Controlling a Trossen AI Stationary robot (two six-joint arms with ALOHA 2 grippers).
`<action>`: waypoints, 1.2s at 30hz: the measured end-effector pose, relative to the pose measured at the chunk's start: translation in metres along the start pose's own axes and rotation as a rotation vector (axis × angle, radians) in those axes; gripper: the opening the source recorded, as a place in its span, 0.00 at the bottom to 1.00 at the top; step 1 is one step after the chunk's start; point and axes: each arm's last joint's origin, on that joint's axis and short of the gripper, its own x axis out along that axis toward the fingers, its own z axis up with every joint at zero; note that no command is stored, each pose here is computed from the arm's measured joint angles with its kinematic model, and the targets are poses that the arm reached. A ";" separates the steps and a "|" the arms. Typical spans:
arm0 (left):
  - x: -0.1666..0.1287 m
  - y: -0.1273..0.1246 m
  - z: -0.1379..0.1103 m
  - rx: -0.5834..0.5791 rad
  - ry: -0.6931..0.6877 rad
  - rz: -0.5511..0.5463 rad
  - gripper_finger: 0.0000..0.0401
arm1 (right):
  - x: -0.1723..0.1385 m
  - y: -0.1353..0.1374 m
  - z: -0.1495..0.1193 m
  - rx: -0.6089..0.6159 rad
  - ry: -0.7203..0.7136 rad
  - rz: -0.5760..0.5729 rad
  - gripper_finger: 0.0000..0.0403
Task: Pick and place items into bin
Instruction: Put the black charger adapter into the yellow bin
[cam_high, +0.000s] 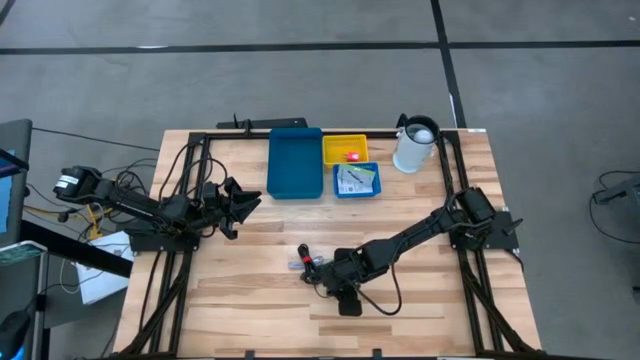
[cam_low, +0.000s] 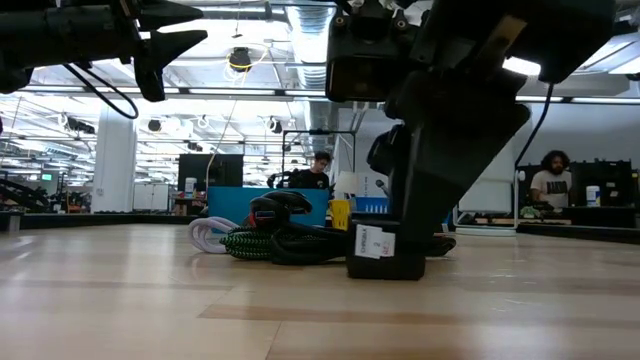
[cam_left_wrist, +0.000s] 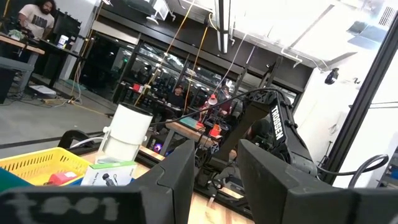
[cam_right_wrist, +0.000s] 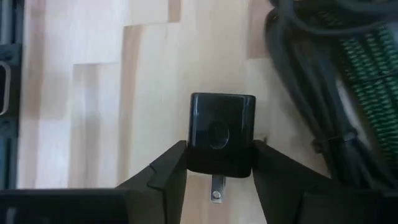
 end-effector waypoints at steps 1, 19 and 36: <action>0.000 0.000 0.000 0.000 0.000 0.000 0.28 | 0.000 0.000 0.000 0.001 0.006 0.011 0.36; 0.000 0.001 -0.002 -0.006 0.018 0.009 0.28 | -0.043 0.006 0.028 -0.071 0.134 -0.010 0.37; 0.000 0.001 -0.002 -0.006 0.018 0.012 0.28 | -0.135 -0.064 0.080 -0.054 0.138 -0.216 0.36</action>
